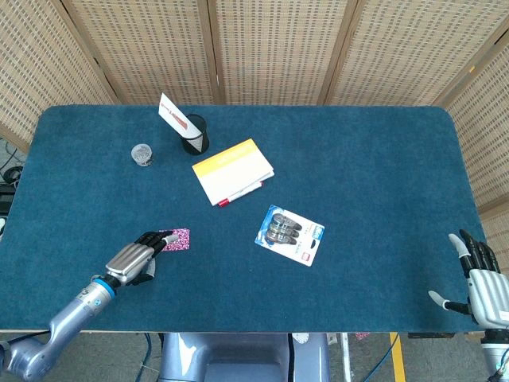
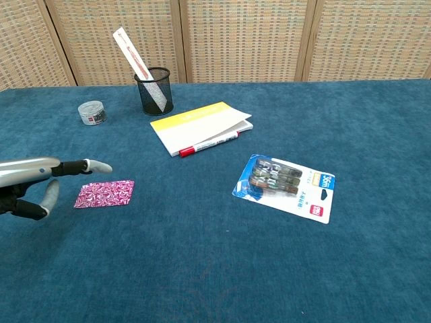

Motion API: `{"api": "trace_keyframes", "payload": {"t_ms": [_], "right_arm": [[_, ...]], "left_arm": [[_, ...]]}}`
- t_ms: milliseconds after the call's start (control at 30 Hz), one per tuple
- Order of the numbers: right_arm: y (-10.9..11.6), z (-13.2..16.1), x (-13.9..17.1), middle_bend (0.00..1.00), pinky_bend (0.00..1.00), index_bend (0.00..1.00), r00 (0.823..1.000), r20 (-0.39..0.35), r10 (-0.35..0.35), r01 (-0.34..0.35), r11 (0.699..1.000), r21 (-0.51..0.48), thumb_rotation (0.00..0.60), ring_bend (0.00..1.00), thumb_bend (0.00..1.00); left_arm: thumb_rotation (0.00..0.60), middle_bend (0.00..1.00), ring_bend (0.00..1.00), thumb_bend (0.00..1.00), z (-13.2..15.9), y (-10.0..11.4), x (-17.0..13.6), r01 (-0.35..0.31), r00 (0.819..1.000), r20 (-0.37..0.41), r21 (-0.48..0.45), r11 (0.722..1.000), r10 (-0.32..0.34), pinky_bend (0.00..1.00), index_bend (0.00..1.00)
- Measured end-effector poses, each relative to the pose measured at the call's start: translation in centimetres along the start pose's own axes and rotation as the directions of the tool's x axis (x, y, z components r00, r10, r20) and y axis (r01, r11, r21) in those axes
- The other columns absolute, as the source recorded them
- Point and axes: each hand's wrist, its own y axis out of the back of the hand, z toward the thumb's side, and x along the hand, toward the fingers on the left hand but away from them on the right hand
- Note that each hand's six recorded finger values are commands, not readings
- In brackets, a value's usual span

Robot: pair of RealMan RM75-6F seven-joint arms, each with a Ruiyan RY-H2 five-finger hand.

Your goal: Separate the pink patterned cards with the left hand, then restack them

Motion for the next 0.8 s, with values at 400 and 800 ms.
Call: {"api": "trace_keyframes", "payload": {"t_ms": [400, 800], "right_arm": [[0.0, 0.0, 0.0, 0.00, 0.00, 0.00, 1.000, 0.001, 0.006, -0.006, 1.000, -0.005, 0.600, 0.00, 0.13], [0.0, -0.1, 0.0, 0.00, 0.00, 0.00, 1.000, 0.001, 0.008, -0.008, 1.000, -0.006, 0.600, 0.00, 0.13]], "left_arm": [[0.600, 0.00, 0.00, 1.00, 0.6, -1.9, 2.5, 0.050, 0.999, -0.014, -0.074, 0.996, -0.052, 0.00, 0.00], [0.600, 0.00, 0.00, 1.00, 2.1, -3.2, 2.7, 0.097, 0.995, 0.012, -0.061, 0.993, -0.097, 0.00, 0.00]]}}
